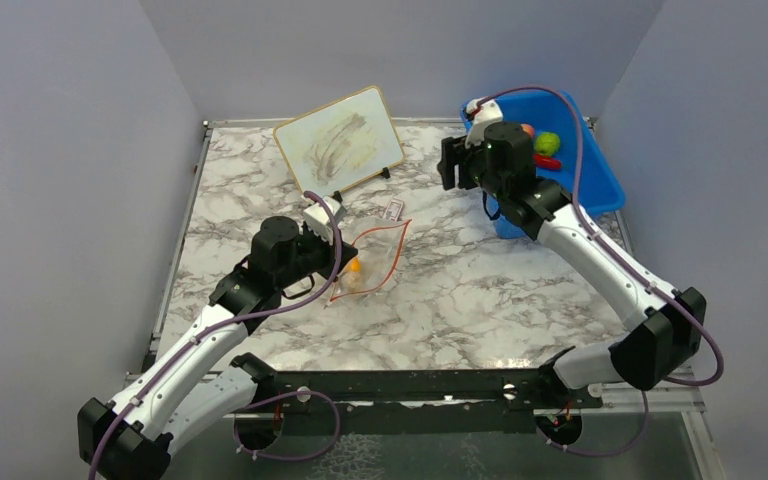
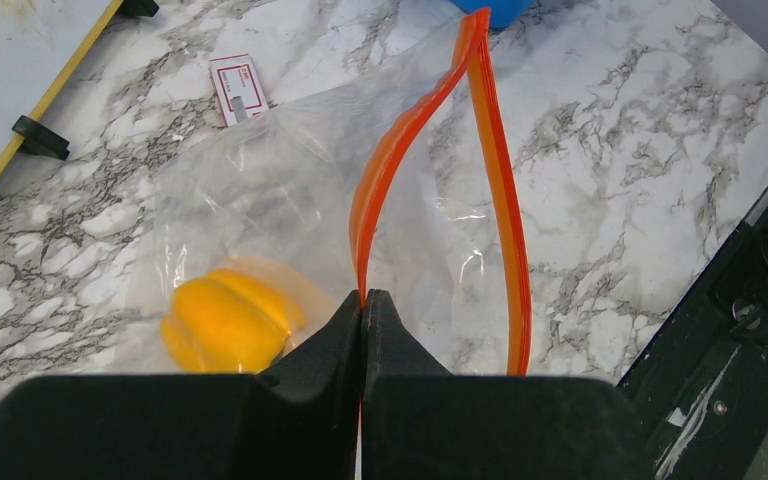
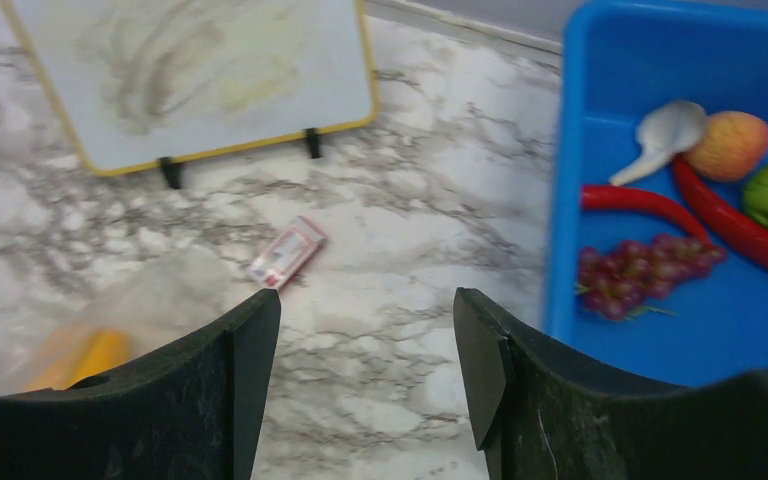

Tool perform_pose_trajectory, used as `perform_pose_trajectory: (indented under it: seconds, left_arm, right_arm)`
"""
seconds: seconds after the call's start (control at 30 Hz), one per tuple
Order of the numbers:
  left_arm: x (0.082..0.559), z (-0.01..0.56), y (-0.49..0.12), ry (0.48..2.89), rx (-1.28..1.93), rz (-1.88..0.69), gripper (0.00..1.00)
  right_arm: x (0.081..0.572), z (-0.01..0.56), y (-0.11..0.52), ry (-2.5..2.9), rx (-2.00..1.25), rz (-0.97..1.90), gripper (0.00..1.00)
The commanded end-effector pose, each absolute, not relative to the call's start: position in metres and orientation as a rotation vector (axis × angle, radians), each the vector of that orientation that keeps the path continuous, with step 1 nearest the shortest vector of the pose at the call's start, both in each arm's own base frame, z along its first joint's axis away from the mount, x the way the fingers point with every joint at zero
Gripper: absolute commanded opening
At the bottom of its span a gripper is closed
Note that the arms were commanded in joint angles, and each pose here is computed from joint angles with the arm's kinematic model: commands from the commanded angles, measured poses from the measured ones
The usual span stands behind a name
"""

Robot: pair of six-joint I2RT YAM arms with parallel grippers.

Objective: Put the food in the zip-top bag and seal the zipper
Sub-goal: Pick up the fake fruit from the bin.

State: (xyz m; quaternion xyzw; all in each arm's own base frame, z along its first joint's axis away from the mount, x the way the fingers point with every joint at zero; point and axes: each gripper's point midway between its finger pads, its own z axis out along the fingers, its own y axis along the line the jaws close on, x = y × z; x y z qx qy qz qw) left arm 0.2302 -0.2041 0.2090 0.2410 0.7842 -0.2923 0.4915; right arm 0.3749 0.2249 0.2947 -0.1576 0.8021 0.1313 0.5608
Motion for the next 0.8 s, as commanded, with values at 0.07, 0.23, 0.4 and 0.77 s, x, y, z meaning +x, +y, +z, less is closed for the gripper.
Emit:
perform_pose_trajectory:
  seconds: [0.07, 0.23, 0.4, 0.77]
  left_arm:
    - [0.232, 0.219, -0.202, 1.857, 0.579, -0.702, 0.0]
    - [0.232, 0.219, -0.202, 1.86, 0.582, -0.701, 0.0]
    - [0.234, 0.219, -0.2, 1.856, 0.58, -0.686, 0.0]
    - [0.238, 0.219, -0.198, 1.848, 0.58, -0.655, 0.0]
  right_arm:
    - [0.442, 0.283, 0.129, 1.909, -0.248, 0.002, 0.63]
    - [0.482, 0.262, 0.08, 1.945, -0.248, -0.199, 0.6]
    - [0.518, 0.24, 0.04, 1.963, -0.282, -0.395, 0.56]
    - [0.572, 0.178, 0.025, 2.015, -0.62, -0.489, 0.46]
